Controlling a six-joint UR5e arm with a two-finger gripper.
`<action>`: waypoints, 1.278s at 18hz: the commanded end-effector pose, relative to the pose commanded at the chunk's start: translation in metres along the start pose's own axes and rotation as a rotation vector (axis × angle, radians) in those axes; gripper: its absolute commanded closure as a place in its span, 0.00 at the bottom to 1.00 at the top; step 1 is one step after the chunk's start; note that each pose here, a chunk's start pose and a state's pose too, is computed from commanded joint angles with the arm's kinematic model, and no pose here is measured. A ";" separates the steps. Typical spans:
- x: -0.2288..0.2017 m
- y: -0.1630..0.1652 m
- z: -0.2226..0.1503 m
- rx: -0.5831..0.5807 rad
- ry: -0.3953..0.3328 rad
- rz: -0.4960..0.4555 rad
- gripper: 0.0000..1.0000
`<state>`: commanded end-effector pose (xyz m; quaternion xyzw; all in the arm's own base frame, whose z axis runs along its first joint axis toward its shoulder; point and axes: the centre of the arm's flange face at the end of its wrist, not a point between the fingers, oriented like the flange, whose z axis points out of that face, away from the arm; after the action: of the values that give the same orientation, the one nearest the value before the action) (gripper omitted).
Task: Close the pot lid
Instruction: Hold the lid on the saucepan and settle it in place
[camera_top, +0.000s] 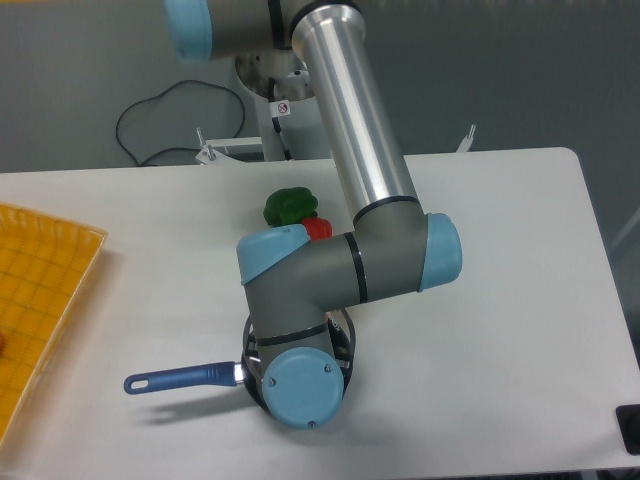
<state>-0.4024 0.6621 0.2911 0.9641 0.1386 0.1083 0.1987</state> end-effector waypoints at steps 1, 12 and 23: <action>0.000 -0.001 0.000 0.000 0.000 -0.002 0.45; 0.000 -0.003 0.003 -0.007 -0.001 0.000 0.43; 0.003 -0.006 0.007 -0.017 -0.009 0.004 0.31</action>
<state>-0.3993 0.6656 0.2823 0.9632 0.1347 0.1054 0.2075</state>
